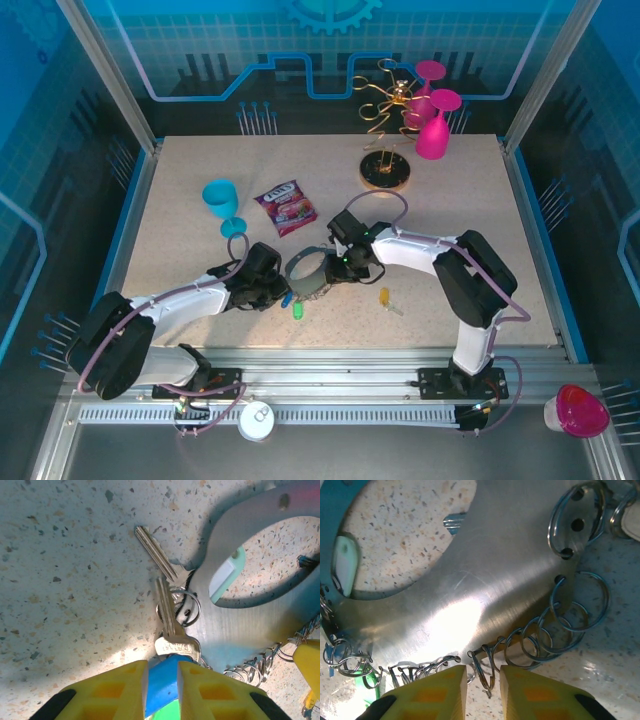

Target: Put the keys on the keyring

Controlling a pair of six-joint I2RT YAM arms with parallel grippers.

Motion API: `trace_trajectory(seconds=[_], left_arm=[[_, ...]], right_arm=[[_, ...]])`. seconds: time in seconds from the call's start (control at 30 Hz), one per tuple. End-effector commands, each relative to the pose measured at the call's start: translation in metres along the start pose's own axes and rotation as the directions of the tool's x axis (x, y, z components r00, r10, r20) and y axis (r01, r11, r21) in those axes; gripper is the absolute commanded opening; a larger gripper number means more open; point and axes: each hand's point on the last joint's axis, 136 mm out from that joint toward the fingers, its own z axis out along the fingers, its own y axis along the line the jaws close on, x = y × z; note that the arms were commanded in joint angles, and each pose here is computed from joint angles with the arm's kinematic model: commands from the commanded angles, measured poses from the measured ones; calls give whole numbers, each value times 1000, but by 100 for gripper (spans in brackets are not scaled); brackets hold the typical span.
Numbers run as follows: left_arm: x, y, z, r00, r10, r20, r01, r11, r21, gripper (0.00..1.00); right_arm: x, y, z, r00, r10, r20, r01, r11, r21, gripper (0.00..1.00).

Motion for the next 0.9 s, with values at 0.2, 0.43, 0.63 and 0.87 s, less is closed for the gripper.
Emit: trace_trajectory(seconds=[0.2,0.43,0.63,0.87], left_arm=[[-4,4,-13,999,4,40,-4,1000,-19,22],[-11,-29,-37,979,172,108,-173,985,5,25],[7,-47,-34,947,309,85,-311,951,4,28],[7,-42,-28,967,230,109,-233,972,23,27]], right_arm=[[8,6,-1,999,-18,-29,18,1000,-8,7],[29,8,-10,997,-57,-52,56,998,-14,0],[50,6,-10,995,-65,-76,64,998,-6,0],[42,-5,-16,998,-54,-42,55,998,27,4]])
